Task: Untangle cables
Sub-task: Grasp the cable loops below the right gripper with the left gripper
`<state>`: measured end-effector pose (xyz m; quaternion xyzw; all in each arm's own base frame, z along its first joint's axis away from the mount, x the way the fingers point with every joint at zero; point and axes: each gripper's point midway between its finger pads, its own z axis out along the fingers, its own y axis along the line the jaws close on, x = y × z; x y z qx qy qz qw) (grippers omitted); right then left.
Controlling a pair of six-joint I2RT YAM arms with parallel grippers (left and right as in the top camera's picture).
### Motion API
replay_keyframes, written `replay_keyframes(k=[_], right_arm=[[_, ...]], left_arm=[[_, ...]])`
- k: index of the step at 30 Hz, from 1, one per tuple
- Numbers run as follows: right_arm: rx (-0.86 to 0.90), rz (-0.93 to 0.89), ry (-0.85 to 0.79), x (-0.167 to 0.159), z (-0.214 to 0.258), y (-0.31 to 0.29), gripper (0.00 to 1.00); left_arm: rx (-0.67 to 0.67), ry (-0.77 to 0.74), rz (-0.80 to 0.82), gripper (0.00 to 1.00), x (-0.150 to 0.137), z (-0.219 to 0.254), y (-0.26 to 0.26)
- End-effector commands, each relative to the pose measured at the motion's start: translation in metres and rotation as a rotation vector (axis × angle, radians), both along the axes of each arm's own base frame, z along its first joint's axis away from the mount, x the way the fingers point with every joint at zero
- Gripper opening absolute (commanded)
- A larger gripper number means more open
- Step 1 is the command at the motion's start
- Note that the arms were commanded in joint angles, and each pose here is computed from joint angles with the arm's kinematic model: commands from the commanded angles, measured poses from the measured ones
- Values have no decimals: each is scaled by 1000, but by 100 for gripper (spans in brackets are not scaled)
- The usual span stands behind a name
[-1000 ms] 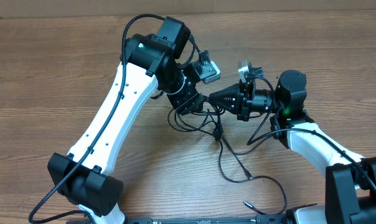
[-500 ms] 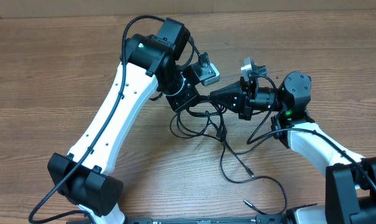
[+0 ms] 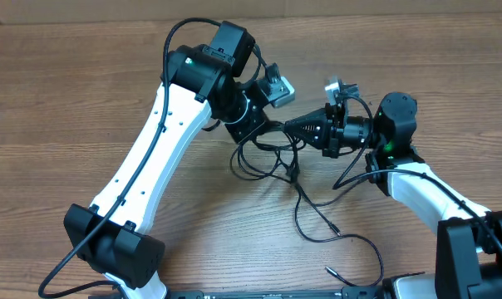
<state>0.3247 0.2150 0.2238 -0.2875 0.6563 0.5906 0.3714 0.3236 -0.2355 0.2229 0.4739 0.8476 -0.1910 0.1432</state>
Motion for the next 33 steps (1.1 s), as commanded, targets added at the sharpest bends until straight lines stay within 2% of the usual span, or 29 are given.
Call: replay_keyframes(k=[1, 8, 13, 21, 24, 33], right_arm=[[-4, -1, 34, 1, 0, -4, 4], [-30, -2, 59, 0, -12, -5, 4], [-58, -28, 152, 0, -28, -7, 4], [-66, -27, 181, -1, -33, -7, 4], [-85, -25, 193, -4, -41, -7, 4], [-103, -39, 232, -5, -49, -9, 4]], left_arm=[[-99, 7, 93, 4, 4, 22, -8], [-201, 52, 52, 4, -4, 32, -23], [-287, 66, 16, 4, -7, 43, -35], [-373, 69, -8, 4, -7, 55, -47], [-444, 84, -13, 4, -5, 66, -51], [-463, 92, 269, 4, 41, 72, -32]])
